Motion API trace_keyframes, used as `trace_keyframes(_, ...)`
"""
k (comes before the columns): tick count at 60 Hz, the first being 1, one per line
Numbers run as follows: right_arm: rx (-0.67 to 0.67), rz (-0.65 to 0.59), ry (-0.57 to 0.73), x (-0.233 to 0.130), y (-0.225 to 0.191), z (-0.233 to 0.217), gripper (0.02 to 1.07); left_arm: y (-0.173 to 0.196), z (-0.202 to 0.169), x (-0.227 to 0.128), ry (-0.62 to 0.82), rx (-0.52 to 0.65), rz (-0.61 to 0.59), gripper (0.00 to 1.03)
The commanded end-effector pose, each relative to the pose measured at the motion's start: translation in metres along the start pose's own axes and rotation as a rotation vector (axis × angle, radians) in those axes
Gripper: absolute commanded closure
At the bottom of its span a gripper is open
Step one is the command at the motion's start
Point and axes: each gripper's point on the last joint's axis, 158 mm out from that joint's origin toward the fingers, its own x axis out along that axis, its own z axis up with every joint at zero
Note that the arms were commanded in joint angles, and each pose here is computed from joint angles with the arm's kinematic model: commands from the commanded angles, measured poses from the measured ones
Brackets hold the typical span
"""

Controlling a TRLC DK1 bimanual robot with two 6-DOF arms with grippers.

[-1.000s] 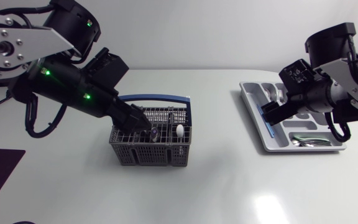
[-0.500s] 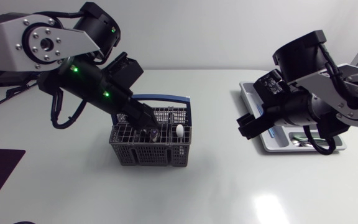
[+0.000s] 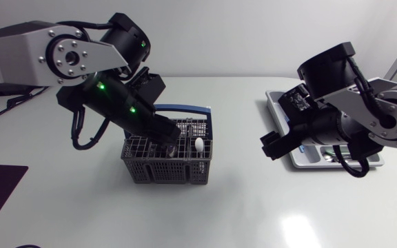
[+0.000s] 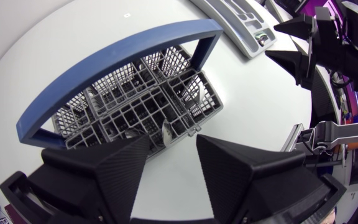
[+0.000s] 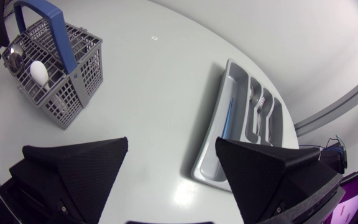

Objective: Unload the cutlery basket into the drawer organizer.

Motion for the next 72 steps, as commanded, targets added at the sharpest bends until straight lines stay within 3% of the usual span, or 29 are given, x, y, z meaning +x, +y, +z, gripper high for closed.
trace_keyframes(1,0.006,0.003,0.037,0.006,0.006,-0.013,0.06,0.001,-0.011,0.014,0.055,-0.036,0.001,0.52)
trace_keyframes(37,0.009,0.005,0.045,0.012,0.009,-0.021,0.06,0.008,-0.020,0.048,0.097,-0.064,0.044,0.53)
trace_keyframes(72,0.011,0.005,0.046,0.012,0.011,-0.026,0.06,0.002,-0.025,0.052,0.089,-0.056,0.051,0.99)
